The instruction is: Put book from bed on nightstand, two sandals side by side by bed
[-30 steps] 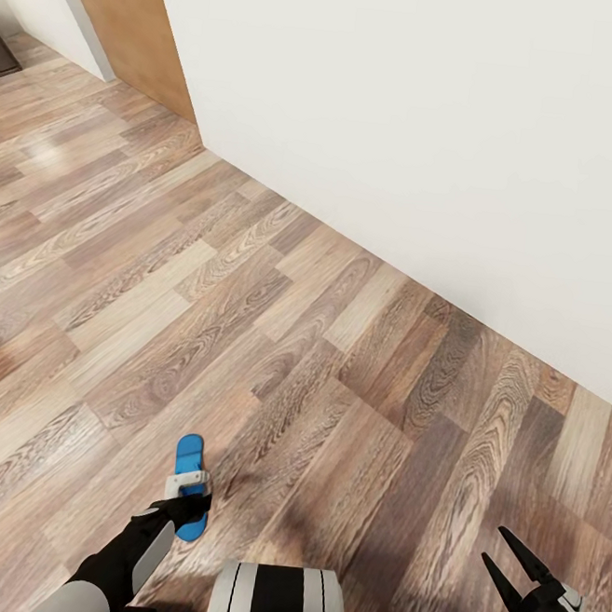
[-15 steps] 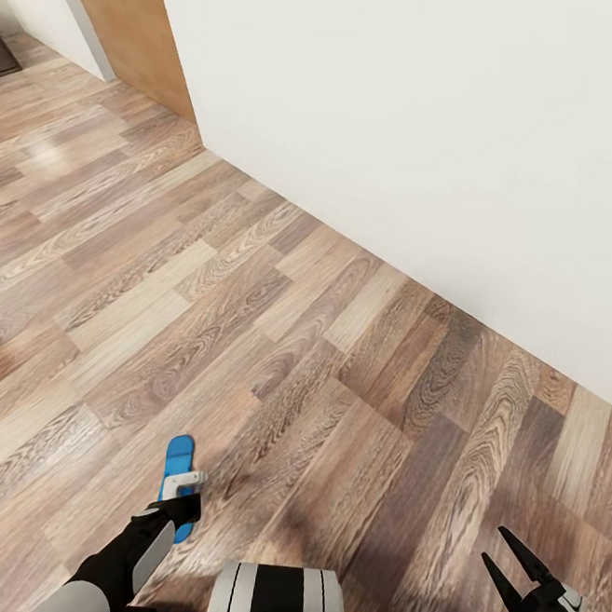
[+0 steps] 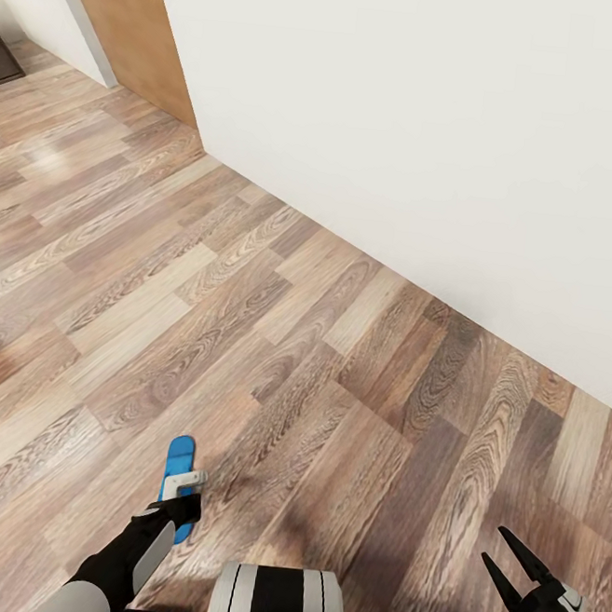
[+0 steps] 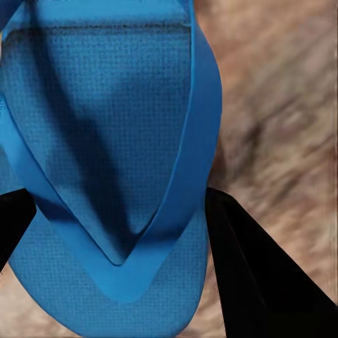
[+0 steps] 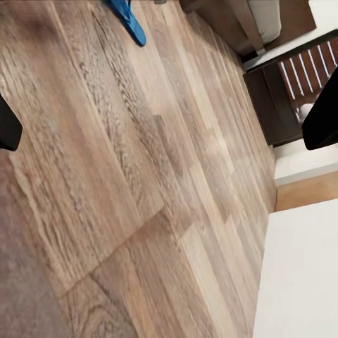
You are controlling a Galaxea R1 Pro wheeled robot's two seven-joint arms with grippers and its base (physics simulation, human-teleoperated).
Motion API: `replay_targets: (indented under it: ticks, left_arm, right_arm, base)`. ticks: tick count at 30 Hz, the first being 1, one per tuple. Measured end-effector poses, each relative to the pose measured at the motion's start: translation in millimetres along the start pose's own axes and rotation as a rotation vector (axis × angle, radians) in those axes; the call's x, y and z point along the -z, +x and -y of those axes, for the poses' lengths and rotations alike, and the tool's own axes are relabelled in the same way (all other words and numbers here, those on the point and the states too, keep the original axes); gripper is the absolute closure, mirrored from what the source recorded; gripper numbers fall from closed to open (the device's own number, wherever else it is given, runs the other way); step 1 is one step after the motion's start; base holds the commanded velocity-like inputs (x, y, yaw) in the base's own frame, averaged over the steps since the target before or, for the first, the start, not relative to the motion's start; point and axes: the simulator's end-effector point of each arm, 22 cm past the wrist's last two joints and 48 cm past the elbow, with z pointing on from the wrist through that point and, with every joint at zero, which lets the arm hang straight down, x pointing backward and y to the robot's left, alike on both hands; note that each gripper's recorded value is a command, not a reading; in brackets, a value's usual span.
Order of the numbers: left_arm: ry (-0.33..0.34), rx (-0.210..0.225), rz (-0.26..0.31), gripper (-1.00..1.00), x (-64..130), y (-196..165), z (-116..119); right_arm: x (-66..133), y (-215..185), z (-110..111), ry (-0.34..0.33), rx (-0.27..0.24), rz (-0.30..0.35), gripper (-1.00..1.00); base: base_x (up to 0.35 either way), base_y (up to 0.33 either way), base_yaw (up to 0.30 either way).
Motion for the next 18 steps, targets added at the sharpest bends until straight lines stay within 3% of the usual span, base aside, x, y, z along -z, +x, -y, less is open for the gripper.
replay_targets:
  ticks: [18]
  left_arm:
    - [0.01, 0.001, 0.044, 1.0, 13.9, -21.7, 4.3]
  right_arm:
    - [-0.1, -2.1, -19.5, -0.042, 0.015, 0.005, -1.0]
  base:
    - [0.0, 0.0, 0.0]
